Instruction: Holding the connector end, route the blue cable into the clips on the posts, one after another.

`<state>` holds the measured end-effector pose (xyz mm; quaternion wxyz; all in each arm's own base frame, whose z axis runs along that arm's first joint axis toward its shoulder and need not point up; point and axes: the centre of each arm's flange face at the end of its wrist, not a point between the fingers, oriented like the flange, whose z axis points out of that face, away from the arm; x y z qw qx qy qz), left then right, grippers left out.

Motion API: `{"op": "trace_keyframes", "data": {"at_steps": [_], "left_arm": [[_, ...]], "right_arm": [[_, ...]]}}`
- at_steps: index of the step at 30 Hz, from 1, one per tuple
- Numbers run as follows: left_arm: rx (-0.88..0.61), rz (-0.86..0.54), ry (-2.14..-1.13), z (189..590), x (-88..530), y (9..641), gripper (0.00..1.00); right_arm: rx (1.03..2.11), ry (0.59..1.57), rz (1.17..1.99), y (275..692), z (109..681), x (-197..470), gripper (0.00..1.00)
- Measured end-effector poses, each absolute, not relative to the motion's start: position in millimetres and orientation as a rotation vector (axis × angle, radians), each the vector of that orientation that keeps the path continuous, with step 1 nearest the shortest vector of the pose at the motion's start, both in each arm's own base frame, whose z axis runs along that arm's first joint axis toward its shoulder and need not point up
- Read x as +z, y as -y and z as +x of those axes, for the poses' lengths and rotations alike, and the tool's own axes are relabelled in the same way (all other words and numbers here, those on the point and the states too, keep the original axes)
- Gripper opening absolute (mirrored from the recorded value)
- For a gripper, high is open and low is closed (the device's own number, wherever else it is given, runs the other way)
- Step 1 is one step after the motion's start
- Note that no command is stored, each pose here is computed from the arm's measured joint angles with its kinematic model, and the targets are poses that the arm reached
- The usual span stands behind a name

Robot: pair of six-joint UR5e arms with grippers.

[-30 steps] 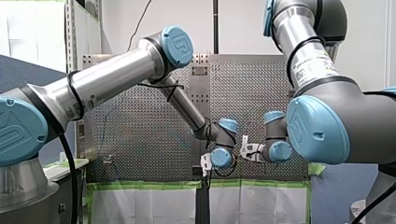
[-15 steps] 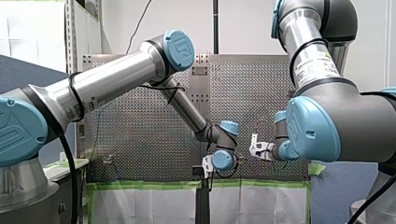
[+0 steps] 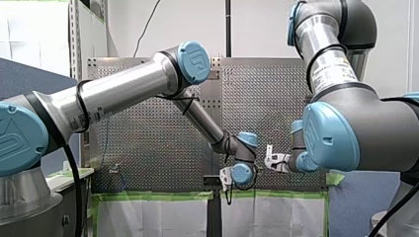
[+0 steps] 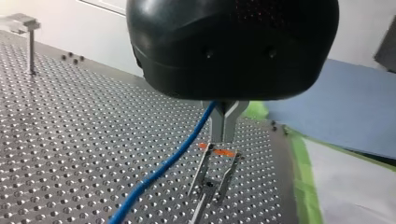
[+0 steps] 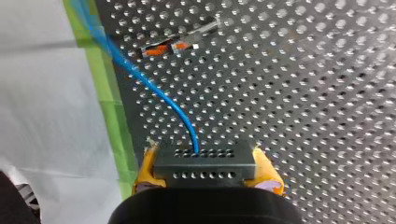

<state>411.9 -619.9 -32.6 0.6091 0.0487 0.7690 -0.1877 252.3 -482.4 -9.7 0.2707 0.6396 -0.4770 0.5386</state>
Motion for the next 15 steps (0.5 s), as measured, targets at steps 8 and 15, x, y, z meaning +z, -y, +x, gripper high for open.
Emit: {"op": "trace_keyframes", "data": {"at_steps": [8,15], "left_arm": [[-0.477,0.092,-1.759,421.7,-35.0,630.4,0.0],[-0.487,0.071,-1.743,433.7,-29.8,633.3,0.0]], "right_arm": [[1.435,1.319,1.743,491.8,248.4,-27.1,0.0],[1.445,1.335,1.729,504.8,243.4,-23.6,0.0]]}}
